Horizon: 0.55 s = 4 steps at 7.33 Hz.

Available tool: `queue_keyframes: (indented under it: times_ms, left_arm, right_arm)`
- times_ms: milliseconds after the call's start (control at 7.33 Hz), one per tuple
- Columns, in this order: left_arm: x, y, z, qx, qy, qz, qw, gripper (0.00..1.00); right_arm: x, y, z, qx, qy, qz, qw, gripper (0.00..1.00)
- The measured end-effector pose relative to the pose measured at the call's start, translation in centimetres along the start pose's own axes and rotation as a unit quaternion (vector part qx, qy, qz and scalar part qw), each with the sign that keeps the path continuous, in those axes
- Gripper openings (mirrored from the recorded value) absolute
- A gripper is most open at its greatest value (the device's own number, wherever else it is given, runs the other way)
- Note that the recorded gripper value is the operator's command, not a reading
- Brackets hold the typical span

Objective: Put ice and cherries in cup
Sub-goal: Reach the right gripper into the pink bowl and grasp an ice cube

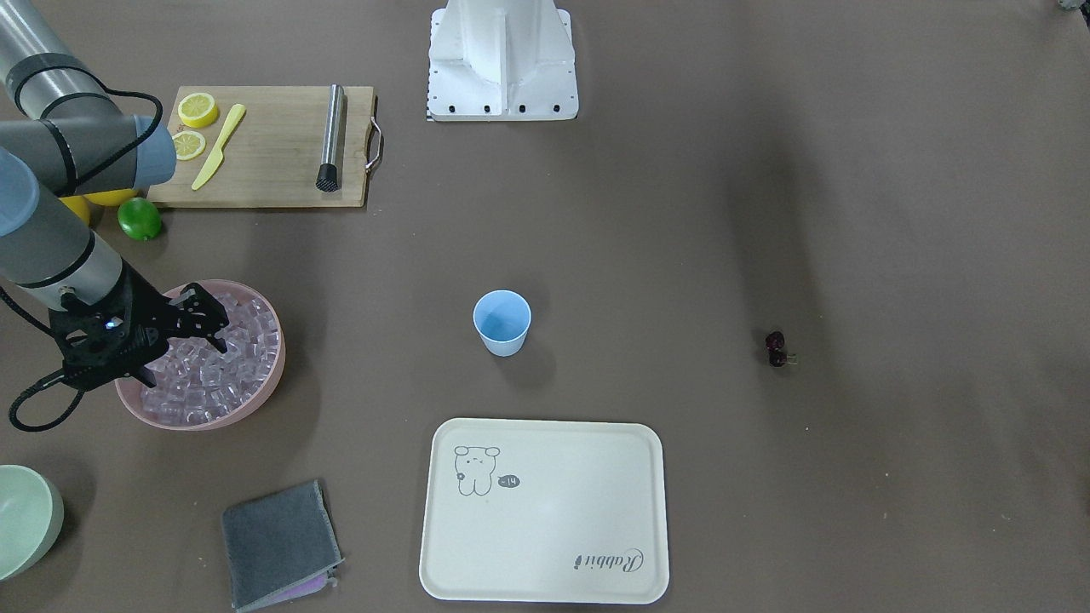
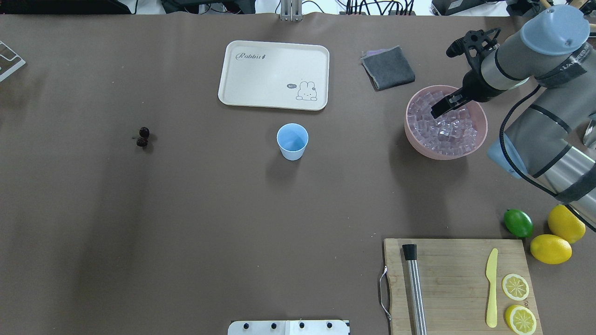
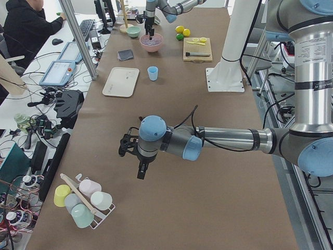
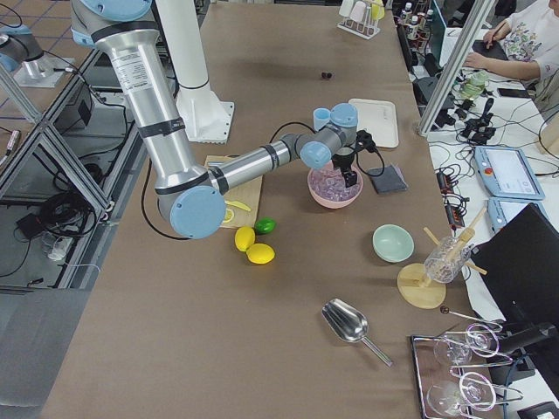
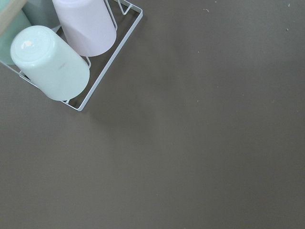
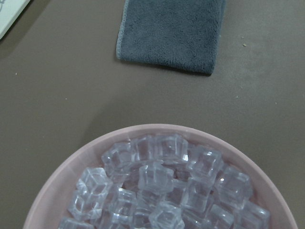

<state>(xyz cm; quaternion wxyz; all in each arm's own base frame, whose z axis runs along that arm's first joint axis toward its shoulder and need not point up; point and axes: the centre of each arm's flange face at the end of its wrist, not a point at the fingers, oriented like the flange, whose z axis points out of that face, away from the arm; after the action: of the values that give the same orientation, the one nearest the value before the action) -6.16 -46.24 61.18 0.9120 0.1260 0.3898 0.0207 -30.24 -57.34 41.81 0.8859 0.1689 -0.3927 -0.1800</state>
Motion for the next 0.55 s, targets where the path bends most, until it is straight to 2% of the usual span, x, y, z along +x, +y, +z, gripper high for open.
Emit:
queue_keyframes:
  times_ms: [136,409,545]
  left_arm:
    - [-0.1,-0.2,0.1,0.000,0.000,0.000,1.0000,0.98]
    - [0.0,-0.7,0.2,0.000,-0.001,0.003,1.0000,0.98]
    - [0.4,-1.1,0.3,0.000,0.000,0.006,1.0000,0.98]
  right_arm:
    - [-0.5,0.3,0.9,0.000,0.008,0.001,1.0000,0.93]
    - [-1.0,0.9,2.5,0.005,0.041,-0.001,0.9992,0.93]
    - [-1.3,0.9,2.3,0.011,0.047,-0.001,0.9988,0.90]
